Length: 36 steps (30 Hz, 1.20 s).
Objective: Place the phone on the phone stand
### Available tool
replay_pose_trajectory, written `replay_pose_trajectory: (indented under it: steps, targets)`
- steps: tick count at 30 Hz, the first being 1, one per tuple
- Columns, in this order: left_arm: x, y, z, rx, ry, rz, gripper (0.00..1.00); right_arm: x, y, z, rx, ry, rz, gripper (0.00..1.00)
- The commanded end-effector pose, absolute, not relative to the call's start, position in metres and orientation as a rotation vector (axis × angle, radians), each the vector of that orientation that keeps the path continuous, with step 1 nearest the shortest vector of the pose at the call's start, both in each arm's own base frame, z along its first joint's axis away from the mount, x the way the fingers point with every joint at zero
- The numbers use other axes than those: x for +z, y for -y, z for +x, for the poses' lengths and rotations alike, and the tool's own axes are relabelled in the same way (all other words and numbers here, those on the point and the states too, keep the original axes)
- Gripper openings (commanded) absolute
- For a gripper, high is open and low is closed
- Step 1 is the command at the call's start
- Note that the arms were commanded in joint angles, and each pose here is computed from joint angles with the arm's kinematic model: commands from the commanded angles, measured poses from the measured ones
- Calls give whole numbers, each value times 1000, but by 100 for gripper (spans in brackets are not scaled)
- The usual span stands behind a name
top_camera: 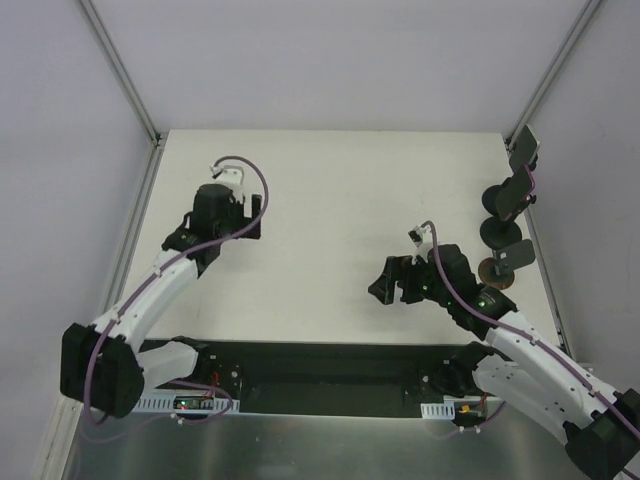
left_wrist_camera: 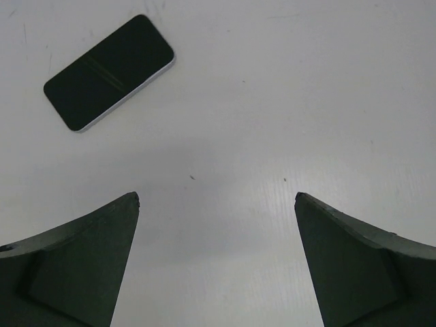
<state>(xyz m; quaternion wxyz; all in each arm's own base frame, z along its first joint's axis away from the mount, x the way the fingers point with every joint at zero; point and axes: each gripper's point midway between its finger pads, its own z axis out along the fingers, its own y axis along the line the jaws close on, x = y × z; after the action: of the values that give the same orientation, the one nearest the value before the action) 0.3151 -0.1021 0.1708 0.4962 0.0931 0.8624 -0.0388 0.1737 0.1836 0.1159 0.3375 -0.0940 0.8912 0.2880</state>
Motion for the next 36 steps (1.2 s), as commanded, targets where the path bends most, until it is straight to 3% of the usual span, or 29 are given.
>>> replay_pose_trajectory:
  steps: [1,4,7,15,21,29,36]
  targets:
    - [173,91,360,-281,-2185,-75,94,182,-203,185,880,-2122,-278,96]
    - [160,63,393,-355,-2250,-317,87,196,-198,184,913,-2072,-191,96]
    - [153,28,426,-391,-2233,-526,87,194,-188,181,906,-2077,-111,96]
    - [142,-26,515,-558,-2190,-748,83,191,-173,174,824,-2122,-180,96]
    - [106,-46,548,-674,-2203,-887,83,195,-165,169,764,-2128,-250,96]
    - [63,-39,538,-714,-2295,-993,81,201,-158,168,753,-2115,-210,96]
    - [49,-28,485,-663,-2446,-953,80,200,-162,163,812,-2113,-160,96]
